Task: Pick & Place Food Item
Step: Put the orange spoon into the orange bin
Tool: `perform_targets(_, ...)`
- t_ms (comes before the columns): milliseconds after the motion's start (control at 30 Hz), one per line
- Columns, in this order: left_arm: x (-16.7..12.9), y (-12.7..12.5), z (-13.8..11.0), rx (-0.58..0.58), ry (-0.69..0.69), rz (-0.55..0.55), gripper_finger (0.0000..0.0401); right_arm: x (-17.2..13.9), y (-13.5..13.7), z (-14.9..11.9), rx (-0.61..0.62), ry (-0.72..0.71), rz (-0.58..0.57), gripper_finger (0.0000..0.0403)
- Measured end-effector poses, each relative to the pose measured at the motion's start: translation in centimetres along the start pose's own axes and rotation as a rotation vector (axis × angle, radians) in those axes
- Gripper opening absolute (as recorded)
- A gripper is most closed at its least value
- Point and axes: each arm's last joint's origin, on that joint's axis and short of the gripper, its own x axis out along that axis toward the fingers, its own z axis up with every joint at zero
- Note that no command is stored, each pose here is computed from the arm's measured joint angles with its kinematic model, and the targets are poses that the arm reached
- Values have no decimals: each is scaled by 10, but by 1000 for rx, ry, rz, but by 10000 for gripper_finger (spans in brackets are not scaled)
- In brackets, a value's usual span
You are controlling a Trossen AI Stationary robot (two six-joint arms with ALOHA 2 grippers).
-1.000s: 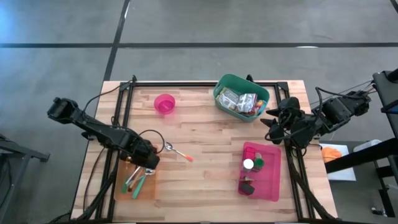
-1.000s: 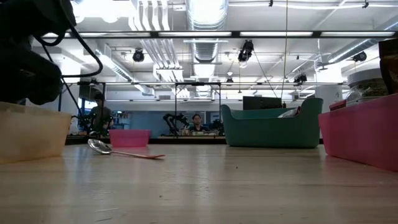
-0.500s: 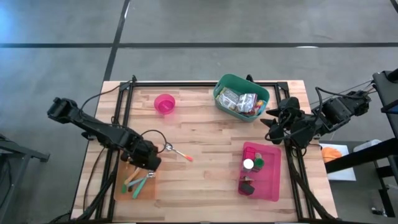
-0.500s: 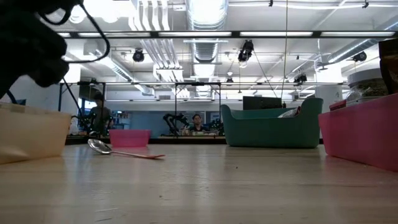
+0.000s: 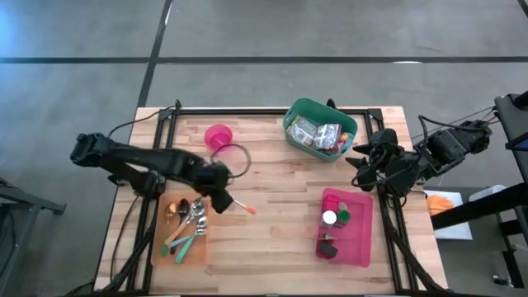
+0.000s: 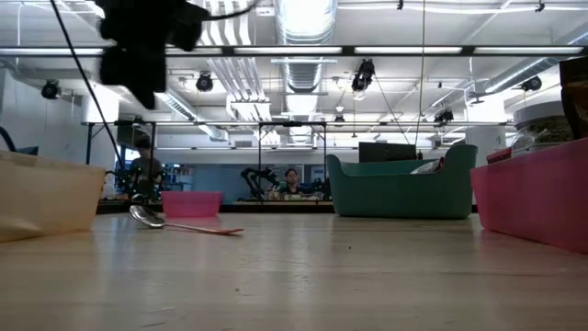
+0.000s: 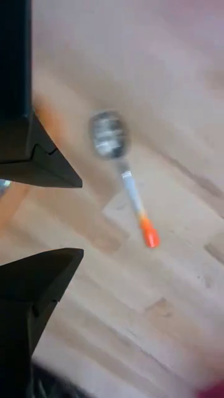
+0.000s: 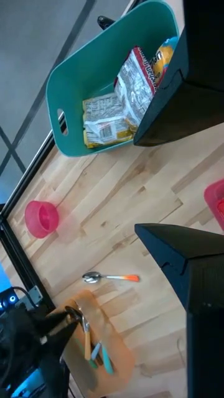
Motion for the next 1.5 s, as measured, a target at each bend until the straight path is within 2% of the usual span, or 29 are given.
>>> perform_targets(200,35,0,26,557,86,48,170,0,0,0,8,2,2,210)
perform_targets(300,56,1,32,742,162,44,170,0,1,0,22,5,16,210)
perform_targets(367,71,2,35,807,213,58,170,0,3,1,33,13,33,210)
perform_targets(567,107,10,38,936,332,101,171,2,7,0,57,39,54,210)
perform_targets(667,115,10,40,969,341,104,171,5,12,-2,55,62,53,210)
perform_targets(967,121,6,42,1058,272,96,171,16,25,-7,10,109,34,210)
perform_targets(1500,139,9,20,1127,253,64,171,9,17,-4,49,90,50,210)
